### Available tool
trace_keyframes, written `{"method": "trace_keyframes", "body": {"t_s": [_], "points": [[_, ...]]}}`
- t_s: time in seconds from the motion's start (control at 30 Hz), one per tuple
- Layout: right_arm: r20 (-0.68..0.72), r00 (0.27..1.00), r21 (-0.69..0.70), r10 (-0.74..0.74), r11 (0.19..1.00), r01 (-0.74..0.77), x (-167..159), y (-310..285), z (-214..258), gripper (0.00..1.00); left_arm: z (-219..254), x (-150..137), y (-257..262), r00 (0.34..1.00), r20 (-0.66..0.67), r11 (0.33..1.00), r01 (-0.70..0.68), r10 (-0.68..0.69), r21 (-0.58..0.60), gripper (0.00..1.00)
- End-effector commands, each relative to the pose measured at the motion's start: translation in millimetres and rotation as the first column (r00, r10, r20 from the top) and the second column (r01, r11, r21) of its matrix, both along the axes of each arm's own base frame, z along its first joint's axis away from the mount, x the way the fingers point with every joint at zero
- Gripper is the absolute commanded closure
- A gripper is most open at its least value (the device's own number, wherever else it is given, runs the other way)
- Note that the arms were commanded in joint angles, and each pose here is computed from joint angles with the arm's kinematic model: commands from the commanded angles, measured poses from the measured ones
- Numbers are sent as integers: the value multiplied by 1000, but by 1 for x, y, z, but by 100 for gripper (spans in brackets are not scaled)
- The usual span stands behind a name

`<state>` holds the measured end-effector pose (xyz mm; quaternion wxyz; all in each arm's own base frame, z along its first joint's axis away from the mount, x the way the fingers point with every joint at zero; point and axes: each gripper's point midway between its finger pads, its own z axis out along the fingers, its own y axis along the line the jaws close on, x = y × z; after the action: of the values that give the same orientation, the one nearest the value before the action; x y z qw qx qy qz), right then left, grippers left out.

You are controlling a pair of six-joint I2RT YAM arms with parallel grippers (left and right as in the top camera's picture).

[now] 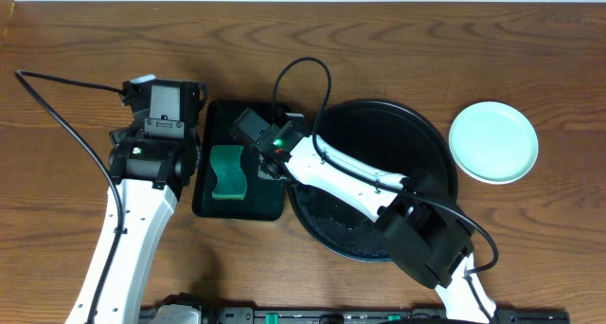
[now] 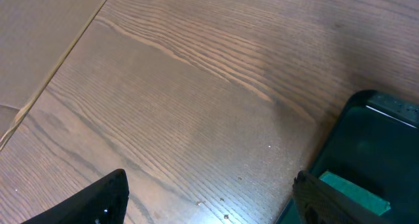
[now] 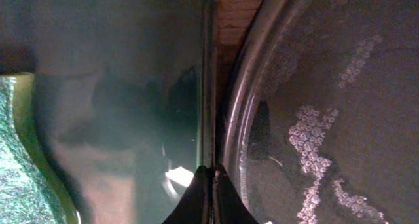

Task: Clean dirty plates on tray and stack at the side

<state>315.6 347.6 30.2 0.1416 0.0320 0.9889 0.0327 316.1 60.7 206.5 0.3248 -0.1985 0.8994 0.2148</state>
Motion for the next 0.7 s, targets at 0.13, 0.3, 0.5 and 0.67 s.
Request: {"method": "trace_keyframes", "body": {"t_s": [0.13, 0.3, 0.5, 0.67], "points": [[-7, 999, -57, 38, 998, -38, 8, -19, -4, 99, 9, 2, 3, 1000, 17, 1000, -6, 6, 18, 20], [-9, 999, -51, 41, 998, -42, 8, -17, -3, 98, 9, 2, 3, 1000, 17, 1000, -6, 6, 18, 20], [43, 991, -31, 124, 992, -123, 21, -10, 21, 75, 9, 2, 3, 1000, 17, 1000, -6, 6, 18, 20], [105, 989, 15, 104, 994, -107, 39, -17, 62, 45, 9, 2, 3, 1000, 17, 1000, -6, 6, 18, 19]]}}
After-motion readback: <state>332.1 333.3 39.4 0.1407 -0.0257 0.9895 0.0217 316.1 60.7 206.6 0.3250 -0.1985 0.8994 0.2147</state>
